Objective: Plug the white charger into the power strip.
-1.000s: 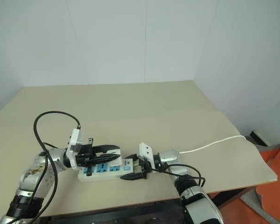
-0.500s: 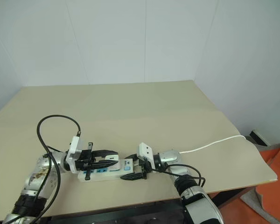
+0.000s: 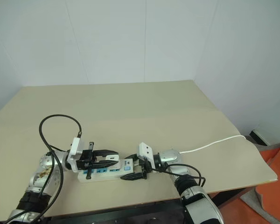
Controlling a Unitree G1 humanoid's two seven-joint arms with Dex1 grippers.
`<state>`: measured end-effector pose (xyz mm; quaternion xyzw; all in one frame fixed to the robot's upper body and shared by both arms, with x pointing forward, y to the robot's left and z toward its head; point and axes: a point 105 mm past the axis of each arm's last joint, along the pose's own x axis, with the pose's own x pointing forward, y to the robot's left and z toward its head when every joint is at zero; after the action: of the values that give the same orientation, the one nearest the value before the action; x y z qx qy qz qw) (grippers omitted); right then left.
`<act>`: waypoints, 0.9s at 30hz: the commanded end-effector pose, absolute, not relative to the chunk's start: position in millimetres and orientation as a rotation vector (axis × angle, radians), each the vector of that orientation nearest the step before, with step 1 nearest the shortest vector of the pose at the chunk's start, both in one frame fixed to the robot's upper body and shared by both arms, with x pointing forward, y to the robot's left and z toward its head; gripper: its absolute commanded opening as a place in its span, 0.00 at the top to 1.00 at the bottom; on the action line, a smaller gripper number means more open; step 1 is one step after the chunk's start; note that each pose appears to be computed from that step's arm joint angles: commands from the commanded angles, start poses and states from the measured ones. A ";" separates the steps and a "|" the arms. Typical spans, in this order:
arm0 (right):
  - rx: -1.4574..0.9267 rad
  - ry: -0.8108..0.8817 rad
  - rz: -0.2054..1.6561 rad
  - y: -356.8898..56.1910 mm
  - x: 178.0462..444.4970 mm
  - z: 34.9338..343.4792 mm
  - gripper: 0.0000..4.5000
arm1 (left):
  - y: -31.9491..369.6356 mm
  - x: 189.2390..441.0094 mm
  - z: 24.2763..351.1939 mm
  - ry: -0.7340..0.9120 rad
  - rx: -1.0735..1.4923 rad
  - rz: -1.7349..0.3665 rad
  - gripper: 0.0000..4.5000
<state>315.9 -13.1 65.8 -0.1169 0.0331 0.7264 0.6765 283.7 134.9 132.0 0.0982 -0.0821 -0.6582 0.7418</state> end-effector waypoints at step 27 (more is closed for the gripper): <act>-0.267 0.133 1.648 -12.7 308.6 53.6 0.24 | 137.4 277.5 126.2 -0.135 0.233 -1.513 0.77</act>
<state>314.5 -12.6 66.5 -0.1185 0.0301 0.7275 0.6751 280.2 136.4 128.7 0.0974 -0.0709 -0.6764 0.7266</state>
